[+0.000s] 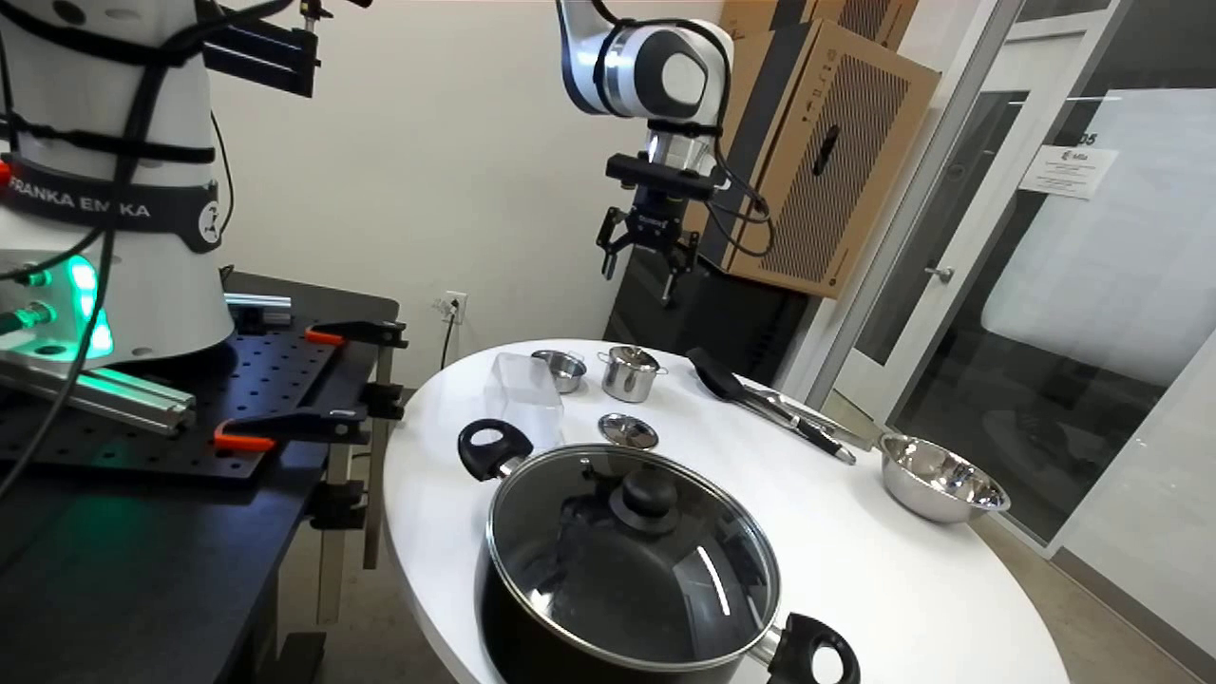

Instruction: Take the silver lid off the taller silver pot and put it on the table

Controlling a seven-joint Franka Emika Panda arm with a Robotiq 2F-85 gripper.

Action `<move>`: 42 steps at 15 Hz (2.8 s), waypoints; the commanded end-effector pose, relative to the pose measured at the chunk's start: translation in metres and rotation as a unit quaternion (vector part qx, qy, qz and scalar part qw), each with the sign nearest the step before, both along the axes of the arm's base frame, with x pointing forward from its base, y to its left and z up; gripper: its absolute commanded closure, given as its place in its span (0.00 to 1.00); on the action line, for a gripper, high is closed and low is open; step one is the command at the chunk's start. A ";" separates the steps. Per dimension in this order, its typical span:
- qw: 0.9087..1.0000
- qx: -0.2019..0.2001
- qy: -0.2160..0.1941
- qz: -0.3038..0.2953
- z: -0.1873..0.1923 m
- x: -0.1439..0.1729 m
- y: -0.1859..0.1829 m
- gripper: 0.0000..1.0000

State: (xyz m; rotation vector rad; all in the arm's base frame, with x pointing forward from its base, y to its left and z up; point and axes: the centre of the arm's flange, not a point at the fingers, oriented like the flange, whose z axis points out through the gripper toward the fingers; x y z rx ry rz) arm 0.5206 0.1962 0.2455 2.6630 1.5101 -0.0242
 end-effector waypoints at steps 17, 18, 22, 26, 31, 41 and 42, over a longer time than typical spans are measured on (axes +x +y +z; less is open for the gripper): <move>0.999 0.027 -0.018 -0.019 -0.070 0.029 0.028 0.00; 0.999 0.030 -0.019 -0.020 -0.073 0.032 0.031 0.00; 0.999 0.042 -0.027 -0.009 -0.085 0.033 0.048 0.00; 0.998 0.050 -0.033 -0.005 -0.094 0.040 0.063 0.00; 0.998 0.051 -0.038 -0.011 -0.102 0.054 0.070 0.00; 0.998 0.048 -0.033 -0.010 -0.131 0.071 0.088 0.00; 0.998 0.049 -0.032 -0.010 -0.133 0.071 0.087 0.00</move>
